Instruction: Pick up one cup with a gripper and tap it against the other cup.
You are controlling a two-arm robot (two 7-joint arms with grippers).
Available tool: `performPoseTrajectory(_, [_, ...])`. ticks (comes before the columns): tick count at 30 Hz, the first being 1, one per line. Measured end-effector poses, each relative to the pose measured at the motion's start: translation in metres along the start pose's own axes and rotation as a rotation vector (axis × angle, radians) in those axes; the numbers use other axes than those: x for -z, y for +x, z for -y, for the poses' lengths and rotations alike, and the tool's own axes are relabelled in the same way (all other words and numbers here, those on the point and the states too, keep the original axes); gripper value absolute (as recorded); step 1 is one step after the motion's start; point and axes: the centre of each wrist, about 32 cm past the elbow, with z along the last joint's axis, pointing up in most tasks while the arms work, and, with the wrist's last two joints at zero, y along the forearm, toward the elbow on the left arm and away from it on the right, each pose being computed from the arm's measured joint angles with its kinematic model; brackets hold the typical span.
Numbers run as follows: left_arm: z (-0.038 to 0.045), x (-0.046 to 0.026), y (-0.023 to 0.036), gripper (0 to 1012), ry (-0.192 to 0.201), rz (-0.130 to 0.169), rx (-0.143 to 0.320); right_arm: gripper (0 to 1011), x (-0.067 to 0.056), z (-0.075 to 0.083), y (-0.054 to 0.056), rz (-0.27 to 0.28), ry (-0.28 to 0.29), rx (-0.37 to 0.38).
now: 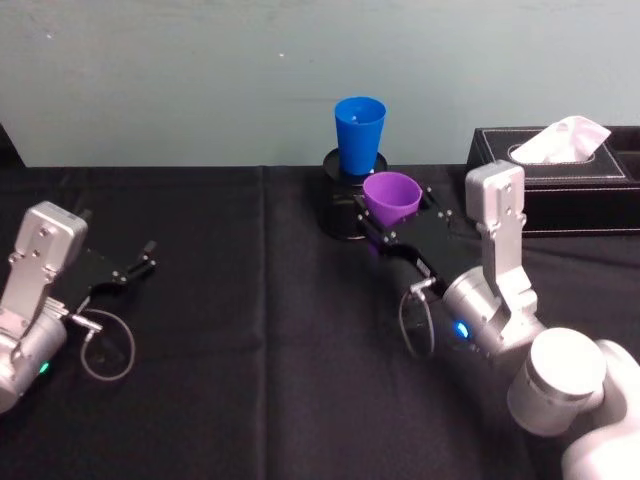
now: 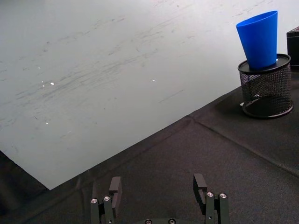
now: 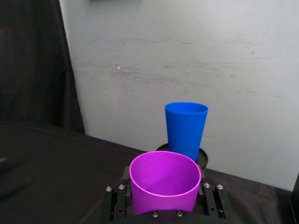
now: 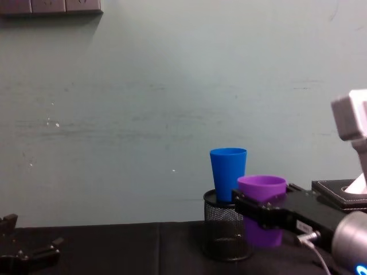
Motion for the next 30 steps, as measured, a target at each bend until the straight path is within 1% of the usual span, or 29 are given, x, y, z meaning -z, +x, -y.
performPoseTrajectory(1, [0.0, 0.0, 0.0, 1000, 0.0, 0.0, 0.0, 751, 0.003, 0.007, -0.002, 0.001, 0.001, -0.004])
performPoseTrajectory(3, [0.0, 0.0, 0.0, 1000, 0.0, 0.0, 0.0, 751, 0.008, 0.013, -0.003, 0.001, 0.004, -0.006])
performPoseTrajectory(4, [0.0, 0.0, 0.0, 1000, 0.0, 0.0, 0.0, 751, 0.013, 0.018, -0.005, 0.003, 0.017, -0.008])
performPoseTrajectory(6, [0.0, 0.0, 0.0, 1000, 0.0, 0.0, 0.0, 751, 0.02, 0.022, -0.006, 0.008, 0.033, -0.007])
performPoseTrajectory(7, [0.0, 0.0, 0.0, 1000, 0.0, 0.0, 0.0, 751, 0.028, 0.026, -0.007, 0.02, 0.04, -0.007])
performPoseTrajectory(9, [0.0, 0.0, 0.0, 1000, 0.0, 0.0, 0.0, 751, 0.036, 0.03, -0.008, 0.028, 0.045, -0.006])
performPoseTrajectory(10, [0.0, 0.0, 0.0, 1000, 0.0, 0.0, 0.0, 751, 0.043, 0.032, -0.009, 0.029, 0.047, -0.005])
performPoseTrajectory(12, [0.0, 0.0, 0.0, 1000, 0.0, 0.0, 0.0, 750, 0.052, 0.035, -0.011, 0.022, 0.04, -0.001])
performPoseTrajectory(17, [0.0, 0.0, 0.0, 1000, 0.0, 0.0, 0.0, 751, 0.067, 0.038, -0.015, 0.002, 0.013, 0.002])
performPoseTrajectory(21, [0.0, 0.0, 0.0, 1000, 0.0, 0.0, 0.0, 751, 0.071, 0.038, -0.015, -0.011, -0.001, 0.002])
performPoseTrajectory(24, [0.0, 0.0, 0.0, 1000, 0.0, 0.0, 0.0, 768, 0.071, 0.038, -0.016, -0.02, -0.005, 0.003])
performPoseTrajectory(25, [0.0, 0.0, 0.0, 1000, 0.0, 0.0, 0.0, 808, 0.071, 0.038, -0.015, -0.025, -0.007, 0.004])
performPoseTrajectory(28, [0.0, 0.0, 0.0, 1000, 0.0, 0.0, 0.0, 854, 0.07, 0.038, -0.016, -0.03, -0.011, 0.003])
performPoseTrajectory(30, [0.0, 0.0, 0.0, 1000, 0.0, 0.0, 0.0, 943, 0.069, 0.038, -0.016, -0.034, -0.016, 0.004])
